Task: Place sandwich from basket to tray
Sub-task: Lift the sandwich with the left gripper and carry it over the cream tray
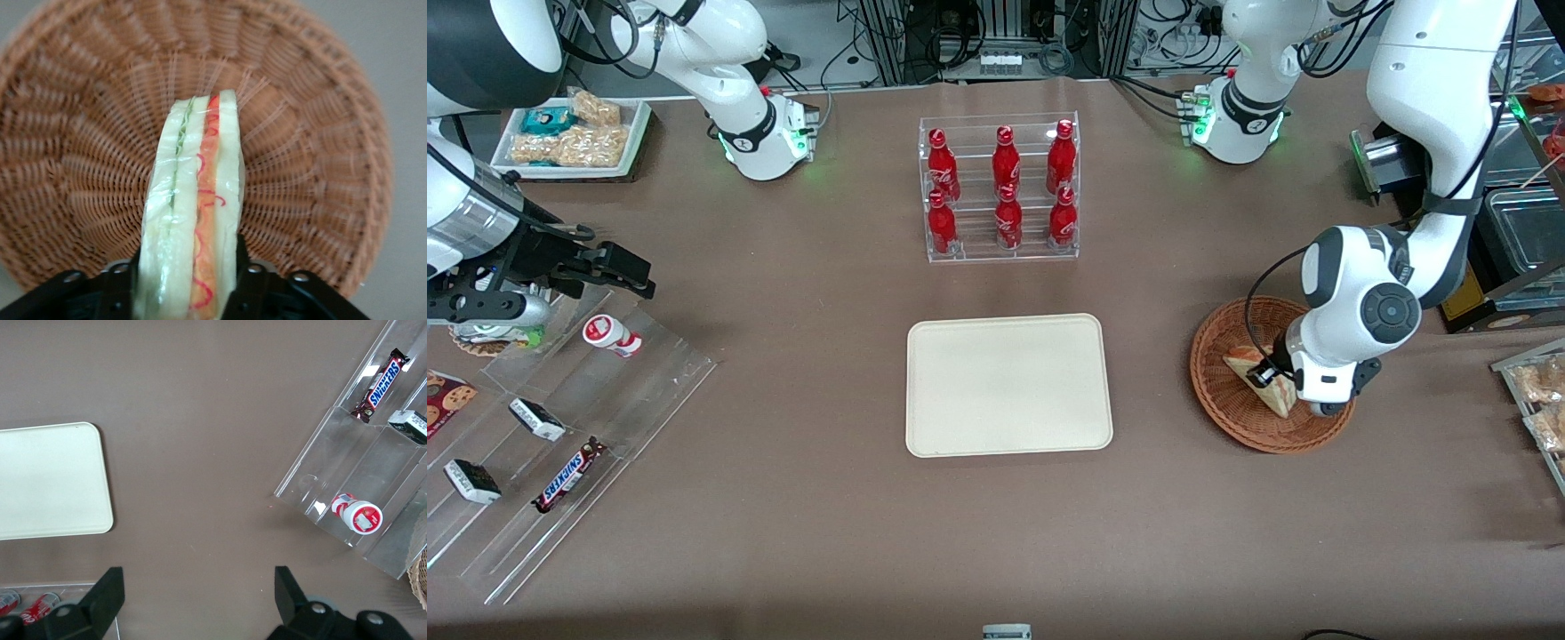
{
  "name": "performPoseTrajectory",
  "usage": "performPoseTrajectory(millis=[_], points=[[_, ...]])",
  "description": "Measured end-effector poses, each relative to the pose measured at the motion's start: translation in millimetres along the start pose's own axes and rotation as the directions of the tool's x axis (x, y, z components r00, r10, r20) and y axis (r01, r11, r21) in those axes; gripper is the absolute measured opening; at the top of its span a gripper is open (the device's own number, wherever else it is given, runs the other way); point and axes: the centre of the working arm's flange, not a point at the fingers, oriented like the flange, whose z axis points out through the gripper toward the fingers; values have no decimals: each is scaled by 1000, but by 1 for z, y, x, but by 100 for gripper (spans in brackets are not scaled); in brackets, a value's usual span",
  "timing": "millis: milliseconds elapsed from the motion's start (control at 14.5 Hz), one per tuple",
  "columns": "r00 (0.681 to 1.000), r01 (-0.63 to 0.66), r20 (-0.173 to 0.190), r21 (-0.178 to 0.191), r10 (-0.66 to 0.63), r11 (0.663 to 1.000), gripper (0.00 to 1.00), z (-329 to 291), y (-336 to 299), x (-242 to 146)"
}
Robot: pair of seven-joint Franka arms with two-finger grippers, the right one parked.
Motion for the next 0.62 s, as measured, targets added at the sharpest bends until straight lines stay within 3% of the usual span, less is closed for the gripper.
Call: performPoseTrajectory(millis=[138, 276, 414, 621], points=[[999, -49, -13, 30, 49, 998, 36, -51, 19, -7], [992, -124, -26, 23, 125, 992, 31, -112, 56, -39], [970, -239, -54, -5, 238, 971, 19, -156, 108, -101], [900, -424, -123, -25, 418, 906, 19, -150, 192, -215]])
